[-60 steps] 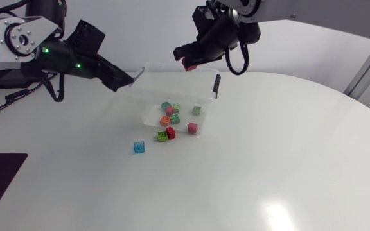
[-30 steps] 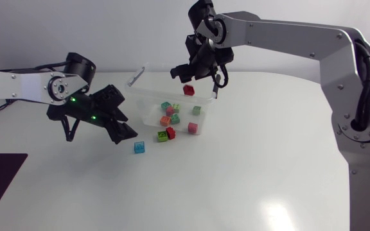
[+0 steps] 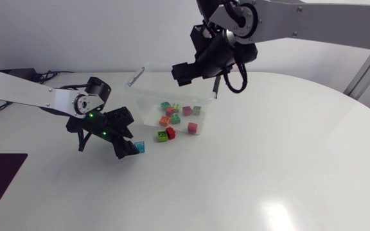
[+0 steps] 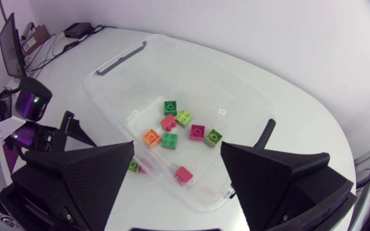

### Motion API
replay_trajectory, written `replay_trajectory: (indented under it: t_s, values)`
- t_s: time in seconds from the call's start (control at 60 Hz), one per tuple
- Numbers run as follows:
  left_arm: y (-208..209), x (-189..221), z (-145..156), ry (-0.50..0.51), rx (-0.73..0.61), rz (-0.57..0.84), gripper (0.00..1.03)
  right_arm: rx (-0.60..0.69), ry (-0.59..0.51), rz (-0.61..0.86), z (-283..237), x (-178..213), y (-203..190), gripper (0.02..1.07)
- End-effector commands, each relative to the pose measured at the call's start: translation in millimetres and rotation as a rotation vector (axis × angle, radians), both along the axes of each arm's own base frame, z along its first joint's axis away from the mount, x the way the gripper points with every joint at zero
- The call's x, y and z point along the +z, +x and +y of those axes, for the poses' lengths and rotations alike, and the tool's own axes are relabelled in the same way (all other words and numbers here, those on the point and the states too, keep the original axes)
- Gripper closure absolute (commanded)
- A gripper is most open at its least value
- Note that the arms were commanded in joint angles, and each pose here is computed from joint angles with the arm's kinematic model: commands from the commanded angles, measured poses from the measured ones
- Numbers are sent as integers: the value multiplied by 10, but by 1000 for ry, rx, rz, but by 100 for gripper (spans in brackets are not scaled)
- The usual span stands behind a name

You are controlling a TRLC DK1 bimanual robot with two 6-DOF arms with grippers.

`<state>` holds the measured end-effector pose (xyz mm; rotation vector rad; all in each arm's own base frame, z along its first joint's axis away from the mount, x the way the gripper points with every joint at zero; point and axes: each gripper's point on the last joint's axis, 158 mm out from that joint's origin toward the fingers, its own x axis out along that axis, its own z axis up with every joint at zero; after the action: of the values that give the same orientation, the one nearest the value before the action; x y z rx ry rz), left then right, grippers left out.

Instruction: Place the duplo bricks in the container

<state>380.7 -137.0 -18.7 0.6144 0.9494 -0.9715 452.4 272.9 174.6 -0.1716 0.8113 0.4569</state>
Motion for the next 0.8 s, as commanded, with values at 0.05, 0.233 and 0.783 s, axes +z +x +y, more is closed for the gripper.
replay_trajectory:
  t_s: [0.05, 0.233, 0.783]
  values:
    - [-10, -153, -45, 27, -50, 2, 15, 20, -28, 67, 108, -401, -336, 7]
    - [17, -280, -102, 29, -62, 0, 18, 52, -72, 82, 188, -760, -562, 7]
    - [64, -272, -136, 19, -56, -18, 61, 49, -95, -73, 143, -263, -330, 7]
